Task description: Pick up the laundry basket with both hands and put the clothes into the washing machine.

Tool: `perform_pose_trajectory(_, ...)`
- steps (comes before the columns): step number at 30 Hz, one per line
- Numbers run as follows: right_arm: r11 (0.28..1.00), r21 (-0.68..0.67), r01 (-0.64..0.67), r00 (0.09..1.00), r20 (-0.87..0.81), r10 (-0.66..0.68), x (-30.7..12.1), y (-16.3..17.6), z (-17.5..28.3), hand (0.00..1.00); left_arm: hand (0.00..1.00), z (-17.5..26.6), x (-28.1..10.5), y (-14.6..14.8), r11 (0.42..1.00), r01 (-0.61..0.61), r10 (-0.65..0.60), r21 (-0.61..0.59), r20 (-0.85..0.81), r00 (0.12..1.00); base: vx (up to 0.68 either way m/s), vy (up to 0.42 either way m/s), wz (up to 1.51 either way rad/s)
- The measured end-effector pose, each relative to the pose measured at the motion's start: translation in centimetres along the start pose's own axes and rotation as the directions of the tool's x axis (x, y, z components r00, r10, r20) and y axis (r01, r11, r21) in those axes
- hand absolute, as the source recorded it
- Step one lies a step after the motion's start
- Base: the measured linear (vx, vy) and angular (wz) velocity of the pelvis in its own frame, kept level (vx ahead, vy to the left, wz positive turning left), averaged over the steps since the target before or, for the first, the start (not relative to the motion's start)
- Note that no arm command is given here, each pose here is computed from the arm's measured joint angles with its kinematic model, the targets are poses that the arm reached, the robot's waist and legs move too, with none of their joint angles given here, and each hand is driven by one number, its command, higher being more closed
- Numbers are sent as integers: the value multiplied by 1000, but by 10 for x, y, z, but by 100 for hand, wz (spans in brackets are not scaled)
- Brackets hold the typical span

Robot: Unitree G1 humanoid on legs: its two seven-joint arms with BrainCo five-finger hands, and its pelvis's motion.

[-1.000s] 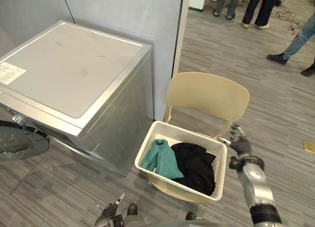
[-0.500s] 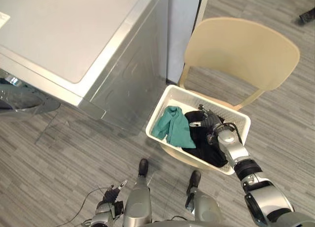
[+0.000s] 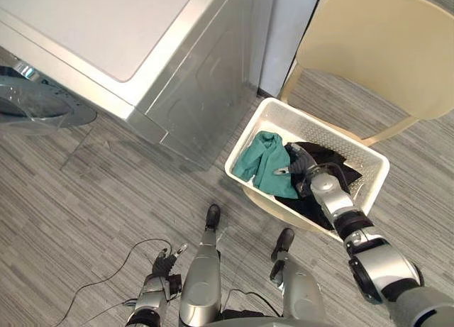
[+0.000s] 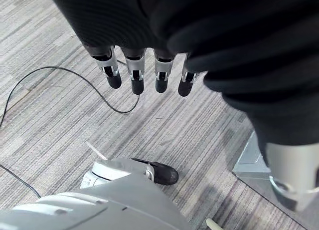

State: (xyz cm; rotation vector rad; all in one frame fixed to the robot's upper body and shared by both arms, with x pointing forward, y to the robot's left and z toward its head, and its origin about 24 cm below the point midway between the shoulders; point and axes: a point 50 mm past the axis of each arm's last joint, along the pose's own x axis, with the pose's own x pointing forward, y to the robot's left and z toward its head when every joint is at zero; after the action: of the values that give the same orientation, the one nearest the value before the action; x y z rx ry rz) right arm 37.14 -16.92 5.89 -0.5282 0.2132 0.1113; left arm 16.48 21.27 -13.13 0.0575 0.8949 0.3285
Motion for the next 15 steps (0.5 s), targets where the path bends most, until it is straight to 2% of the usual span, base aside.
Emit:
perform_pose_trajectory(7, 999, -24, 48, 999, 10, -48, 10, -16, 19, 0, 0, 10, 2, -1, 1000, -10, 11, -19, 25, 1000, -6, -11, 14)
perform_pose_trajectory(15, 984, -102, 145, 986, -70, -152, 16, -38, 16, 0, 0, 30, 6, -8, 999, -5, 9, -50, 81, 997, -20, -10, 20)
